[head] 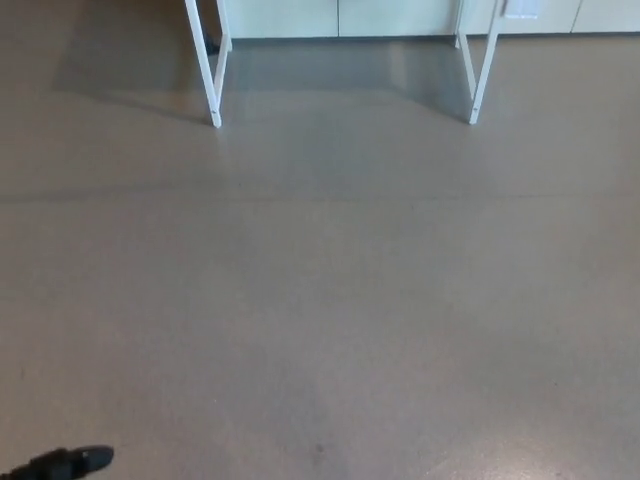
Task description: The robot walk up to a desk on which a bottle is kept on the left hand side and a container is kept on the right hand side. The robot uses its left hand to pick up the bottle and places it in the container.
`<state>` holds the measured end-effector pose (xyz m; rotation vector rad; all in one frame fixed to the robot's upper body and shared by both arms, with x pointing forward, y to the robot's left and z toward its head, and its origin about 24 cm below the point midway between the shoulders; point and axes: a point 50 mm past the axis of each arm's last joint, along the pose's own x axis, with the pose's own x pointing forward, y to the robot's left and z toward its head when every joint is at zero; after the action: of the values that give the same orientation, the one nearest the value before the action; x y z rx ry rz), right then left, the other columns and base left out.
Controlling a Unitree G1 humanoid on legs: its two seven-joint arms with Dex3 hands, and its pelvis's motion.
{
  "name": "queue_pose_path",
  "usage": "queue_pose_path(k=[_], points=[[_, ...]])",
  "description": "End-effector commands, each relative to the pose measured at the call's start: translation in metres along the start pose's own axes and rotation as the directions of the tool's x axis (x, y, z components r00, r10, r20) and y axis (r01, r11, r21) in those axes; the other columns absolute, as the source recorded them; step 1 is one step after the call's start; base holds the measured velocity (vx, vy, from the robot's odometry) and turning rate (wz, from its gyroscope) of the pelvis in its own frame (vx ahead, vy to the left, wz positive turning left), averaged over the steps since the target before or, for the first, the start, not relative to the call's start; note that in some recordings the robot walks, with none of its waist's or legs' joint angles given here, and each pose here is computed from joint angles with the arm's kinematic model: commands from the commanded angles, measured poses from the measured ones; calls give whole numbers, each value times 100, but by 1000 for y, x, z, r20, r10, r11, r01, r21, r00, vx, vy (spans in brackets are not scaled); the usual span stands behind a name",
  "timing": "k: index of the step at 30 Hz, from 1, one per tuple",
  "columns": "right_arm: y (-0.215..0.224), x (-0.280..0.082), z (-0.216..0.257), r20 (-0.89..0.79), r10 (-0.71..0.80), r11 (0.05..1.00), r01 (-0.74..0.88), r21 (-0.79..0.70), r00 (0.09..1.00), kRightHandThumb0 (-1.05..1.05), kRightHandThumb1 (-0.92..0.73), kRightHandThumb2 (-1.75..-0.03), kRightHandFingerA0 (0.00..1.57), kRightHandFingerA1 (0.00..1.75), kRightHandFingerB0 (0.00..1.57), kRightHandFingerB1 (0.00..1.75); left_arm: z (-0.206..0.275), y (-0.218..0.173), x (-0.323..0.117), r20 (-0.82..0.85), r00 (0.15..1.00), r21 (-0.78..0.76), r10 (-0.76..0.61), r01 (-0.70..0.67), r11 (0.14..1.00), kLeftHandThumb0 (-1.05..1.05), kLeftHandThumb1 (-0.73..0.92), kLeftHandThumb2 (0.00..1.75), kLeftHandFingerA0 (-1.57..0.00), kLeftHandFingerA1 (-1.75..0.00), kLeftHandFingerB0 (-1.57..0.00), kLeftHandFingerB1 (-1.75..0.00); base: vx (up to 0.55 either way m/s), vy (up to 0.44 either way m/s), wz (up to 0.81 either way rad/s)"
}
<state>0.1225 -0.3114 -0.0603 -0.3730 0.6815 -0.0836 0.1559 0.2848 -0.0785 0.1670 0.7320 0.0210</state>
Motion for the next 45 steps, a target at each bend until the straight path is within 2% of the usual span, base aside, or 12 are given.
queue_pose_path(k=[1, 12, 30, 43, 45], points=[[-6, -5, 9, 67, 51, 997, -54, 48, 996, -56, -63, -59, 65, 51, 46, 43, 9, 9, -4, 36, 997, -42, -62, 64, 997, -24, 58, 57, -52, -43, -52, -41, 113, 76, -11], [-6, -7, 5, 61, 51, 998, -54, 37, 997, -57, -63, -59, 68, 51, 48, 43, 10, 9, -6, 39, 997, -26, -74, 75, 997, -28, 57, 57, -54, -43, -53, -41, 262, 290, -16], [-6, -6, 6, 65, 55, 997, -58, 52, 996, -56, -63, -59, 68, 52, 48, 43, 13, 9, -4, 31, 997, -13, -71, 71, 997, -30, 57, 57, -55, -43, -52, -41, 291, -145, 15], [-4, -11, -3, 46, 41, 997, -44, 56, 998, -57, -62, -59, 68, 54, 49, 45, 8, 8, -4, 8, 997, -23, -80, 80, 996, -29, 57, 57, -56, -44, -52, -41, 454, 75, -27], [-2, -18, -13, 25, 48, 996, -50, 70, 999, -58, -62, -59, 65, 53, 46, 43, 0, 8, -7, -19, 996, -41, -82, 81, 996, -28, 60, 58, -55, -44, -46, -40, 367, 15, 9]])
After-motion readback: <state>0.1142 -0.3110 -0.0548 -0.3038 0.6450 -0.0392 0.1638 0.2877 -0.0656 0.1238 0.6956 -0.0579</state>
